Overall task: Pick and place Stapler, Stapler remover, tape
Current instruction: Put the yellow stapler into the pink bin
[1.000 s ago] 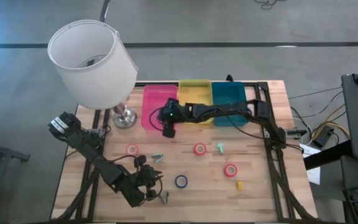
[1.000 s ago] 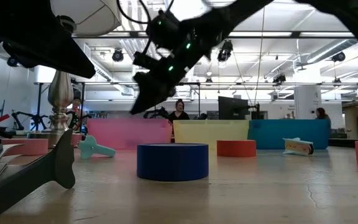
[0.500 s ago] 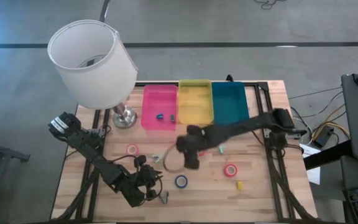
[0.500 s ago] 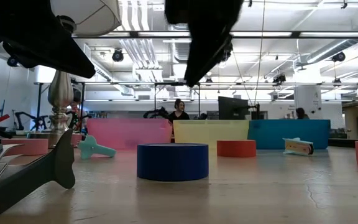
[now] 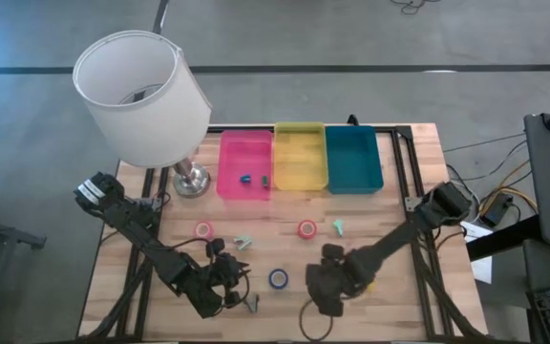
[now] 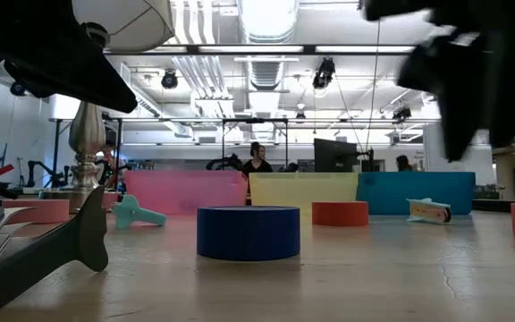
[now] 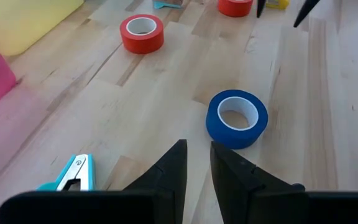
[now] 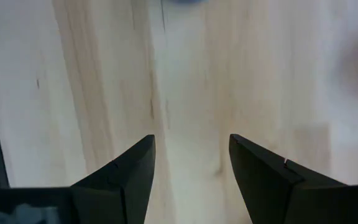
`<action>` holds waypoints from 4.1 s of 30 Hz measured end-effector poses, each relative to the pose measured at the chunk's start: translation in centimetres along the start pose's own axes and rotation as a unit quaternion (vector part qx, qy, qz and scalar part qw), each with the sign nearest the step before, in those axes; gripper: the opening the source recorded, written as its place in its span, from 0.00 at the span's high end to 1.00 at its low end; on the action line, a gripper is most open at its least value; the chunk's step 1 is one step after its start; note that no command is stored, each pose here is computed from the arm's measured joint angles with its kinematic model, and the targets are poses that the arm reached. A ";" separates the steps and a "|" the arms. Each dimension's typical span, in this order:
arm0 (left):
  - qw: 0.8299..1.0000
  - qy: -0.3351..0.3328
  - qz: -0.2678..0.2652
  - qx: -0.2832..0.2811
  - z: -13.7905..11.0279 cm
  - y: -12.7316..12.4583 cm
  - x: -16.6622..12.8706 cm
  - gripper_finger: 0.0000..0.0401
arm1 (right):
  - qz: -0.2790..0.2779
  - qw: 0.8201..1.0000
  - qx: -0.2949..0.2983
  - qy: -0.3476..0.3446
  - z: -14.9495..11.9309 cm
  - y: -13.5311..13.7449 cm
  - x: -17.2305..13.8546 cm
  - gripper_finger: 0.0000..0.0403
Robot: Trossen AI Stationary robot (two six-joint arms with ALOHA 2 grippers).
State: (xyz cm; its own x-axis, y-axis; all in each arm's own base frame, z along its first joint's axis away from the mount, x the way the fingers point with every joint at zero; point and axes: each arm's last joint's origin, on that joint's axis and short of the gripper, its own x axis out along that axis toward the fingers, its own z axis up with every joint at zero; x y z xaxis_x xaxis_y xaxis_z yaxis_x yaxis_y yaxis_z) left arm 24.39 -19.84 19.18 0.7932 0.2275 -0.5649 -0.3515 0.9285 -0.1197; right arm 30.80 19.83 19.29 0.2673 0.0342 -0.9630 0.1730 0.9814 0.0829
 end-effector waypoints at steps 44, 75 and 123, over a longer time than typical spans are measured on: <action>1.000 -0.003 0.001 -0.005 0.2 0.1 0.2 0.82 | -0.016 0.904 0.415 0.100 -12.5 -3.2 2.6 0.53; 0.999 -0.004 0.012 0.042 0.6 0.5 0.7 0.82 | 0.030 0.975 0.054 -0.213 -1.5 -0.6 -2.7 0.84; 0.997 0.009 0.019 0.078 0.9 1.0 0.9 0.82 | -0.108 0.955 0.113 -0.254 23.1 -29.2 6.6 0.66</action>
State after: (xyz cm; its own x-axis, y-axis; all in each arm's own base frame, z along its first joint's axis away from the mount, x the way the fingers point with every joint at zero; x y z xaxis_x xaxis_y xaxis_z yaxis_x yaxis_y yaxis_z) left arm 25.15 -18.42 19.28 0.7711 0.2603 -0.5811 -0.2990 0.9538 0.0305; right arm 49.45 -12.93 16.48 0.6173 -0.3161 -0.7204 0.4605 0.8877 0.0052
